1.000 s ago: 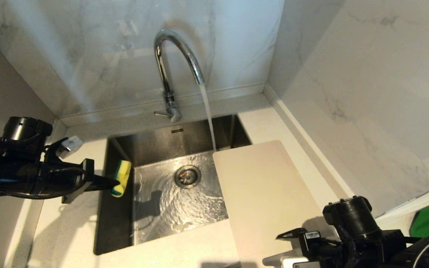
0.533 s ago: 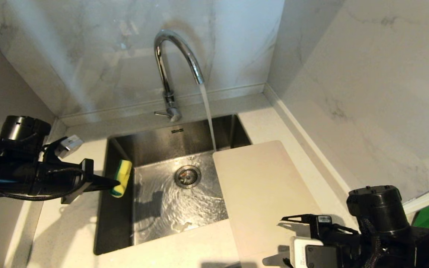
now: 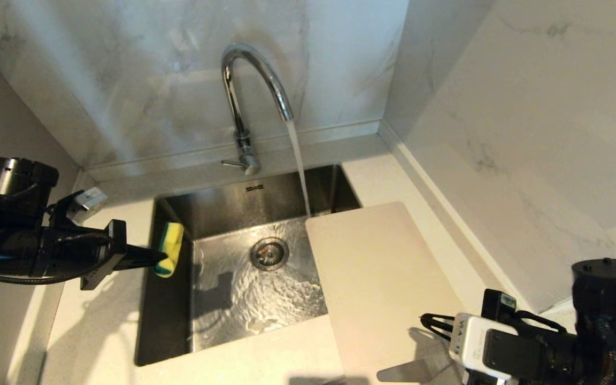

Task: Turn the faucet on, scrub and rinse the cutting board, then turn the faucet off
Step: Put down the cleaning cloth

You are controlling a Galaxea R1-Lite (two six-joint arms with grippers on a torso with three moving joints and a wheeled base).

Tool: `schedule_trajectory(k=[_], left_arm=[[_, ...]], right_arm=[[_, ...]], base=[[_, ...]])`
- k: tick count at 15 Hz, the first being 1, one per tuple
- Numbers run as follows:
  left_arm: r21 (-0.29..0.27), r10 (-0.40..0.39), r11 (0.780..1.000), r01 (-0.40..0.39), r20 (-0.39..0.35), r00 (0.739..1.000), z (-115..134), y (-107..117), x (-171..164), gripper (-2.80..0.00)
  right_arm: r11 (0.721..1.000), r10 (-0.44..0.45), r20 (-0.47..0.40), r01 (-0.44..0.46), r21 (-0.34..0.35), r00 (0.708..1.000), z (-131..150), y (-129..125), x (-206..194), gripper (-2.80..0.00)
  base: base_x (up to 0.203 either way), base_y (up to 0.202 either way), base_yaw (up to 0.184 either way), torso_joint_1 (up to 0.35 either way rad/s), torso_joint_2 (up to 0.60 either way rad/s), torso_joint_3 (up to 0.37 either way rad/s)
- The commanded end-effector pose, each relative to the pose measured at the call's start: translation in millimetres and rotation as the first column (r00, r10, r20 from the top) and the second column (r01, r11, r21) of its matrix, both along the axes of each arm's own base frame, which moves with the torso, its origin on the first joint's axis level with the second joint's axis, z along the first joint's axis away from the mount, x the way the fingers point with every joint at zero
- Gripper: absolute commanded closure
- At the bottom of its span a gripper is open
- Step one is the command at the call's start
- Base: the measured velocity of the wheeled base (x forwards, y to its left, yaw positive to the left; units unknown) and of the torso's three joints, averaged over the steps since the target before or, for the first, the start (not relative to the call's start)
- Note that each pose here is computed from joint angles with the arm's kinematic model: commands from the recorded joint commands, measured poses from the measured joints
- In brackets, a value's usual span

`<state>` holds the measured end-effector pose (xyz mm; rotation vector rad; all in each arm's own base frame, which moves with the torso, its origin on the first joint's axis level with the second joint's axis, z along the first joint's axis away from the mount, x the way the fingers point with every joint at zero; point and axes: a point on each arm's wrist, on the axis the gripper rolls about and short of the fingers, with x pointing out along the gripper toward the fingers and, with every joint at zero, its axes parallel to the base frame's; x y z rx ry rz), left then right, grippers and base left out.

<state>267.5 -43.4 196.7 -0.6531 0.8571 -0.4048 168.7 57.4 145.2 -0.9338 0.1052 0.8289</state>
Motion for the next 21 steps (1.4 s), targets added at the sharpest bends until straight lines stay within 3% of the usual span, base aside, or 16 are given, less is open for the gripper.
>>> schedule_trajectory(k=[1, 3, 6, 8, 10, 13, 17, 21], left_arm=[[0.035, 0.040, 0.999, -0.041, 0.033, 0.999, 7.2, -1.6, -1.9, 0.00], [0.097, 0.083, 0.991, -0.087, 0.047, 0.995, 7.6, -8.8, -3.2, 0.00], [0.142, 0.114, 0.982, -0.120, 0.049, 0.992, 10.9, -13.7, -11.4, 0.00], [0.147, 0.125, 0.980, -0.131, 0.047, 0.991, 12.5, -13.0, -13.6, 0.00], [0.169, 0.152, 0.973, -0.161, 0.063, 0.986, 14.2, -12.3, -14.3, 0.00], [0.166, 0.156, 0.972, -0.165, 0.068, 0.985, 15.9, -11.6, -16.1, 0.00], [0.158, 0.135, 0.977, -0.144, 0.067, 0.989, 15.4, -16.6, -16.4, 0.00], [0.159, 0.129, 0.978, -0.138, 0.066, 0.989, 14.8, -18.2, -16.5, 0.00]], right_arm=[[0.990, -0.054, -0.024, 0.057, 0.129, 0.998, 7.7, -6.1, -21.5, 0.00], [0.946, -0.113, -0.123, 0.145, 0.290, 0.986, 12.2, -10.0, -35.5, 0.00], [0.825, -0.147, -0.250, 0.258, 0.502, 0.957, 23.4, -15.1, -53.6, 0.00], [0.769, -0.157, -0.255, 0.280, 0.575, 0.954, 28.1, -20.0, -69.0, 0.00], [0.702, -0.252, -0.228, 0.340, 0.626, 0.940, 31.3, -26.9, -84.5, 0.00], [0.574, -0.498, -0.210, 0.501, 0.647, 0.842, 21.6, -38.4, -102.1, 0.00], [0.477, -0.658, -0.204, 0.611, 0.632, 0.725, 9.3, -49.4, -123.5, 0.00], [0.360, -0.790, -0.216, 0.719, 0.594, 0.574, -9.3, -60.1, -144.5, 0.00]], base=[[0.000, 0.000, 0.000, 0.000, 0.00, 0.000], [0.000, 0.000, 0.000, 0.000, 0.00, 0.000], [0.000, 0.000, 0.000, 0.000, 0.00, 0.000], [0.000, 0.000, 0.000, 0.000, 0.00, 0.000], [0.000, 0.000, 0.000, 0.000, 0.00, 0.000], [0.000, 0.000, 0.000, 0.000, 0.00, 0.000], [0.000, 0.000, 0.000, 0.000, 0.00, 0.000], [0.000, 0.000, 0.000, 0.000, 0.00, 0.000]])
